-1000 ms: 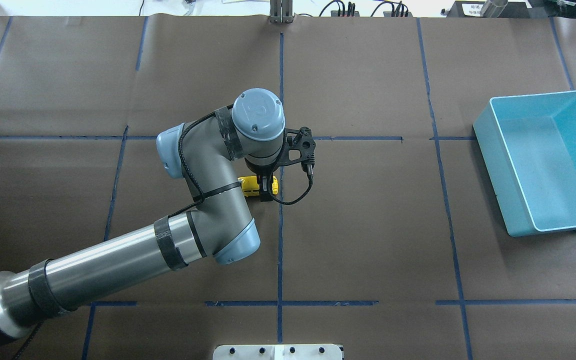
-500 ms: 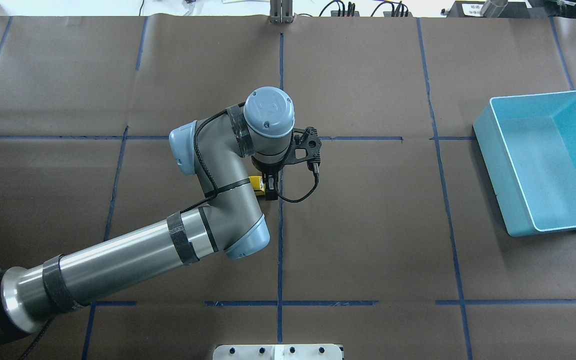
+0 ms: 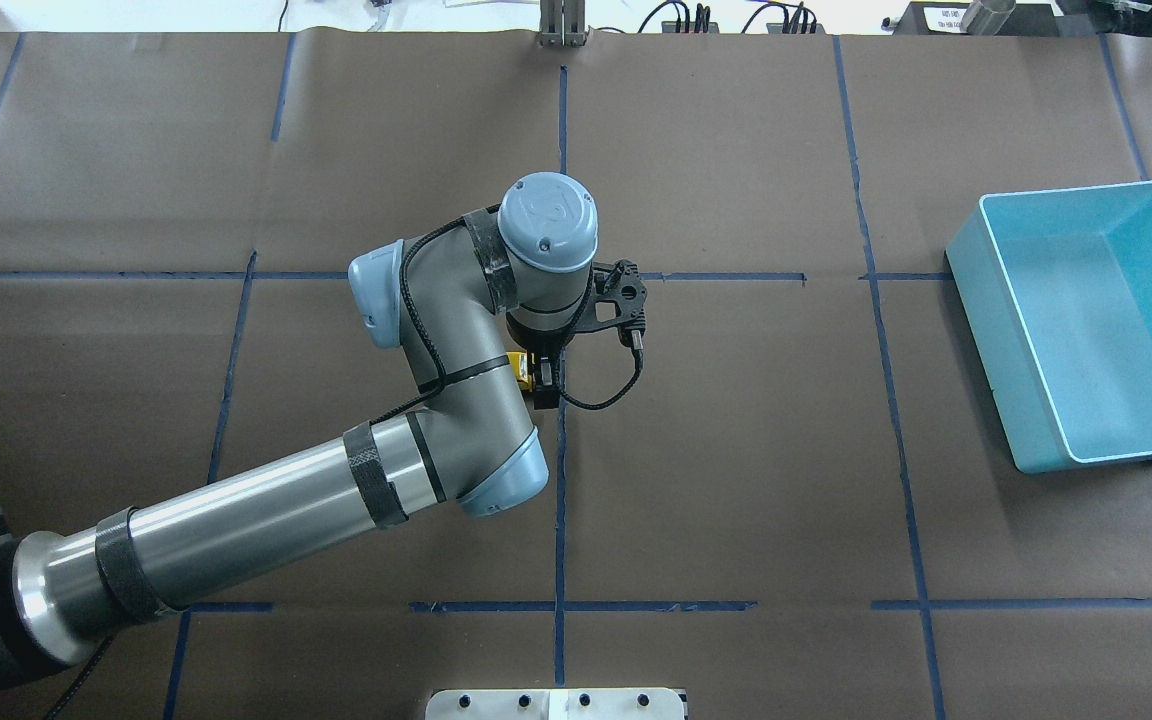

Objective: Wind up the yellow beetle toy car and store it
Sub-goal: 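Press the car down with the left gripper and drag it backward, then keep pressing and pull the car back toward the robot with the left gripper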

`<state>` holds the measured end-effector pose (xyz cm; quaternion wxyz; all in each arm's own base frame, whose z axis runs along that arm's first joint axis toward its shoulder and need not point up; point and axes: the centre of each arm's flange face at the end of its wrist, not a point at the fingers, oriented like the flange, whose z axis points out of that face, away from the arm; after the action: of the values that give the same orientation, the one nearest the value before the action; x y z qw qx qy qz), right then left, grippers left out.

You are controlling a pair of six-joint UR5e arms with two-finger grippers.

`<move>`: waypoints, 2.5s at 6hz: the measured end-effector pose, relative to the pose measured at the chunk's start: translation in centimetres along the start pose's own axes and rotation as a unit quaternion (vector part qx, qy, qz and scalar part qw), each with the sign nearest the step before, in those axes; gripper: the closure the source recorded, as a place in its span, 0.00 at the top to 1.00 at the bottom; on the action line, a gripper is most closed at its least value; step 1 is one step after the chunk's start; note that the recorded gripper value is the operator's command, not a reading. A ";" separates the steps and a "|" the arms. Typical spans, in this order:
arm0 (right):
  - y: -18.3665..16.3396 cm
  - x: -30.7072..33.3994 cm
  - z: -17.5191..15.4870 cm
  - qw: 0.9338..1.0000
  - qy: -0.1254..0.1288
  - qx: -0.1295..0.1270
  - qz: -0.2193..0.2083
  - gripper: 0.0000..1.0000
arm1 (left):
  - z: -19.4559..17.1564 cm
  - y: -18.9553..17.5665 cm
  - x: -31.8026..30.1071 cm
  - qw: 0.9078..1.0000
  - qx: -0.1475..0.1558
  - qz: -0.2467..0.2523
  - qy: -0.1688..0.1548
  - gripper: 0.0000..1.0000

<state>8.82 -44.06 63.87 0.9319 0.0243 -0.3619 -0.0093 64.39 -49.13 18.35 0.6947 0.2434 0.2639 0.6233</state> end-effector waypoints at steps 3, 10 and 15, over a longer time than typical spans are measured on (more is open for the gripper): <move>0.0 -0.3 -0.3 1.000 0.000 0.003 -0.003 1.00 | 0.3 0.0 0.0 1.000 -0.007 -0.002 0.005 0.89; 0.3 -0.2 -0.2 1.000 0.000 0.002 -0.002 1.00 | 0.8 -1.0 0.4 1.000 -0.015 -0.002 0.010 0.55; 0.7 -0.2 -0.2 1.000 -0.002 0.001 -0.001 1.00 | -0.8 -1.9 0.7 1.000 -0.008 0.001 0.007 0.17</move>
<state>8.75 -43.37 63.63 0.9311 0.0252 -0.3637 -0.0098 65.34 -48.60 16.45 0.6938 0.2338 0.2637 0.6281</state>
